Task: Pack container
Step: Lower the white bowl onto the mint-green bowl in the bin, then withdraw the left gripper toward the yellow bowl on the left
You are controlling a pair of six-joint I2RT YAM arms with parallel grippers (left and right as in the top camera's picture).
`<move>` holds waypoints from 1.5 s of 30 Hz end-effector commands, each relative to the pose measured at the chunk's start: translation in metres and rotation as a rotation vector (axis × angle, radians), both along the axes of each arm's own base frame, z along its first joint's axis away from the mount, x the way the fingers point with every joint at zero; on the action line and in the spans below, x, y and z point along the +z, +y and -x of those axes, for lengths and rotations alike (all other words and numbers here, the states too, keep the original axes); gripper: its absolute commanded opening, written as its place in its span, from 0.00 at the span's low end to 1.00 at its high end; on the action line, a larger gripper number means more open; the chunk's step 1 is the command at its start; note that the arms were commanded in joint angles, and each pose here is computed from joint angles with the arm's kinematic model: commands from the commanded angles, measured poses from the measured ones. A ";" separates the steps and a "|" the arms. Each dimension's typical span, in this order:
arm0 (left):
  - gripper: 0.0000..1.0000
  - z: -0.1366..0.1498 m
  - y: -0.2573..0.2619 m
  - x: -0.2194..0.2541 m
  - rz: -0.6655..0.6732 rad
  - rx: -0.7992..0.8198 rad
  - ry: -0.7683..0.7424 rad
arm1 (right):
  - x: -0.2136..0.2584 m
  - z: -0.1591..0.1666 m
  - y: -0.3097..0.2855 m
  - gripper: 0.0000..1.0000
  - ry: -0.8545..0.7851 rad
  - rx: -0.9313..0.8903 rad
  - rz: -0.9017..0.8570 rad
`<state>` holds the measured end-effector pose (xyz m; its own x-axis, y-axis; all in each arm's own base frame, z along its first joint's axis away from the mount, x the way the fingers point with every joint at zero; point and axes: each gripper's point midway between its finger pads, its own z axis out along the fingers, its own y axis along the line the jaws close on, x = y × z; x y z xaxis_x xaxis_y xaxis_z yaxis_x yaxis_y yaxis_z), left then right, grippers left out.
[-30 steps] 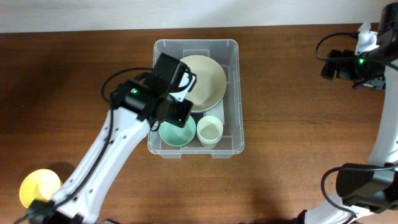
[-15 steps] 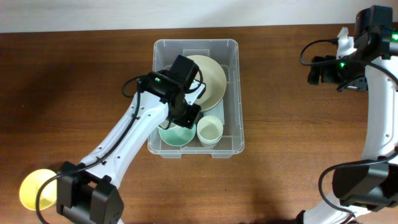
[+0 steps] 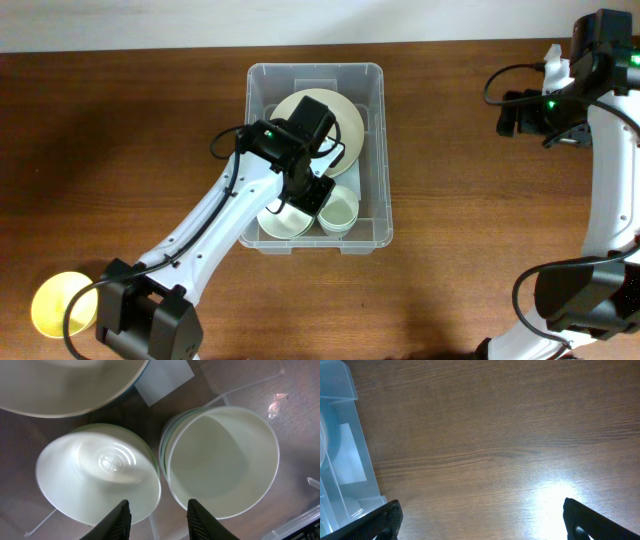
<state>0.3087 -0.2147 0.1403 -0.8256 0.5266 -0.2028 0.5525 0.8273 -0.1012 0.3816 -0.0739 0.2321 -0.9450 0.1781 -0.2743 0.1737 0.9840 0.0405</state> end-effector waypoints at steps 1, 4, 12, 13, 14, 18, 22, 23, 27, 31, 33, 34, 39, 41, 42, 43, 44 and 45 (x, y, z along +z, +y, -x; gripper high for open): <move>0.38 -0.002 -0.001 0.000 -0.001 -0.008 -0.001 | -0.002 0.000 0.000 0.98 0.006 -0.004 0.006; 0.38 -0.009 0.007 0.006 -0.042 0.020 -0.044 | -0.002 0.000 0.000 0.98 0.006 -0.004 0.006; 0.38 -0.035 0.097 0.107 -0.138 0.343 -0.286 | -0.002 0.000 0.000 0.98 0.007 -0.004 0.006; 0.40 -0.033 0.124 0.125 -0.143 0.445 -0.329 | -0.002 0.000 0.000 0.98 0.007 -0.004 0.006; 0.41 -0.030 0.140 0.135 -0.140 0.510 -0.350 | -0.002 0.000 0.000 0.98 0.007 -0.004 0.006; 0.43 -0.006 0.219 0.166 -0.100 0.843 -0.402 | -0.002 0.000 0.000 0.98 0.007 -0.004 0.006; 0.45 0.037 0.294 0.163 -0.073 1.189 -0.393 | 0.004 0.001 0.004 0.98 -0.010 -0.006 0.006; 0.47 0.044 0.303 0.157 -0.065 1.231 -0.381 | 0.009 0.002 0.007 0.98 -0.022 0.004 0.014; 0.50 0.064 0.321 0.120 -0.037 1.336 -0.298 | 0.028 0.017 0.021 0.99 -0.037 0.009 0.081; 0.55 0.073 0.326 0.078 -0.066 1.367 -0.199 | 0.040 0.037 0.043 0.99 -0.027 0.028 0.098; 0.57 0.075 0.326 0.055 -0.081 1.367 -0.156 | 0.041 0.049 0.055 0.99 0.002 0.051 0.093; 0.58 0.075 0.326 0.045 -0.088 1.366 -0.137 | 0.041 0.054 0.059 0.99 0.013 0.057 0.093; 0.66 0.082 0.339 0.009 -0.144 1.404 -0.093 | 0.030 0.068 0.075 0.99 0.072 0.102 0.109; 0.69 0.086 0.347 0.002 -0.152 1.437 -0.078 | 0.022 0.069 0.078 0.99 0.092 0.116 0.116; 0.69 0.087 0.352 0.000 -0.155 1.456 -0.072 | 0.018 0.068 0.079 0.99 0.096 0.119 0.118; 0.71 0.089 0.356 -0.002 -0.157 1.472 -0.066 | 0.014 0.066 0.079 0.99 0.096 0.121 0.119; 0.73 0.090 0.361 -0.004 -0.157 1.490 -0.060 | 0.011 0.064 0.079 0.99 0.096 0.120 0.120; 0.75 0.091 0.364 -0.006 -0.157 1.503 -0.054 | 0.009 0.063 0.079 0.99 0.094 0.120 0.123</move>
<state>0.2230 0.1369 0.1396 -0.6329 -0.7216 -0.2805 -0.7554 0.6550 0.0194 0.3180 0.0067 0.2482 -0.9784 0.0312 -0.2045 0.0454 0.9969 -0.0649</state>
